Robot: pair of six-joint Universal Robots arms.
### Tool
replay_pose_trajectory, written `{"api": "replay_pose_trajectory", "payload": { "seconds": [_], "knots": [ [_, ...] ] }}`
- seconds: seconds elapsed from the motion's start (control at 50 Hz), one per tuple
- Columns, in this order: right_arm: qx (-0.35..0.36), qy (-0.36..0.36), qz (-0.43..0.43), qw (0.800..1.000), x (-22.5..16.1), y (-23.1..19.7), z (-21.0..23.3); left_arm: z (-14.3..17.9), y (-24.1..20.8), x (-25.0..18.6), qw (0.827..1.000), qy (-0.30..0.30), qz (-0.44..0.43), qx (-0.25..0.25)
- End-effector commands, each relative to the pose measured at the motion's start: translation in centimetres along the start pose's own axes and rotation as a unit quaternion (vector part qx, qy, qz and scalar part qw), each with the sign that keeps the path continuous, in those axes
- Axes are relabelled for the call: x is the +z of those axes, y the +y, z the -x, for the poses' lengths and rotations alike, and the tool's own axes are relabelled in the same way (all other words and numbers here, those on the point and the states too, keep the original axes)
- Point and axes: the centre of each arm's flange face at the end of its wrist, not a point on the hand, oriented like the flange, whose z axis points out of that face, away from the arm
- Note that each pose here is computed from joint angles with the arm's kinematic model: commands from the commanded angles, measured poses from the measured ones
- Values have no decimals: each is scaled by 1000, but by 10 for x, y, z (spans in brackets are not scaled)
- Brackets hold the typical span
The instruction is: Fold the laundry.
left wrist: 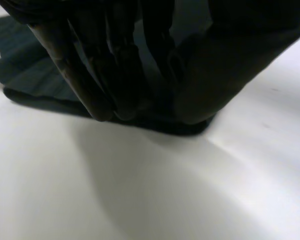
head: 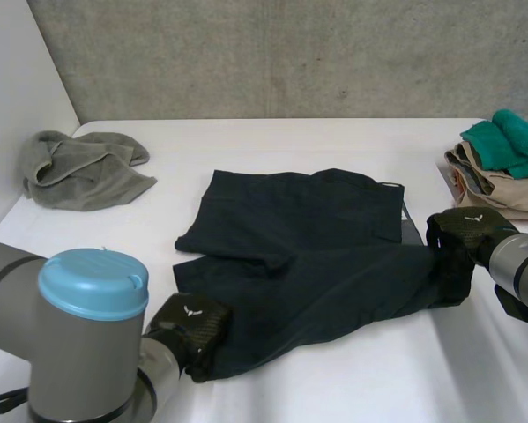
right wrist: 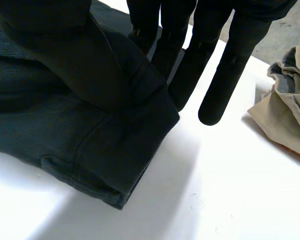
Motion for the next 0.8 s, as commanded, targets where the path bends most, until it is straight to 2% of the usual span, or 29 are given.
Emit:
{"api": "replay_pose_trajectory", "payload": {
  "seconds": [0.02, 0.08, 0.1, 0.16, 0.18, 0.26, 0.32, 0.38, 0.54, 0.62, 0.66, 0.72, 0.8],
  "knots": [
    [-80, -28, 33, 996, -17, 6, -2, -1, -2, 7, 1000, -4, -12, 2],
    [-136, -49, 58, 988, -27, 12, -4, -2, 3, -3, 1000, 11, 16, 9],
    [-175, -64, 77, 980, -34, 17, -7, -2, 4, -14, 999, 25, 34, 18],
    [-228, -101, 121, 961, -47, 29, -8, -1, 7, -32, 996, 47, 62, 35],
    [-266, -129, 149, 944, -56, 36, -8, 1, 10, -44, 994, 61, 80, 49],
    [-318, -174, 171, 916, -65, 44, -8, 4, 13, -63, 987, 85, 111, 82],
    [-311, -164, 160, 922, -61, 42, -6, 6, 10, -65, 986, 86, 108, 96],
    [-293, -143, 141, 935, -51, 37, -5, 11, -4, -53, 990, 65, 66, 106],
    [-248, -90, 58, 963, -17, 15, 0, 33, -60, 3, 995, -20, -60, 74],
    [-206, -36, -8, 978, 7, -6, -4, 44, -99, 32, 987, -56, -142, 55],
    [-185, -4, -48, 982, 24, -18, -8, 53, -123, 54, 977, -81, -193, 46],
    [-166, 42, -102, 980, 48, -33, -14, 70, -148, 84, 963, -123, -238, 36],
    [-164, 89, -146, 972, 80, -40, -17, 85, -160, 119, 953, -166, -249, 42]
  ]
}}
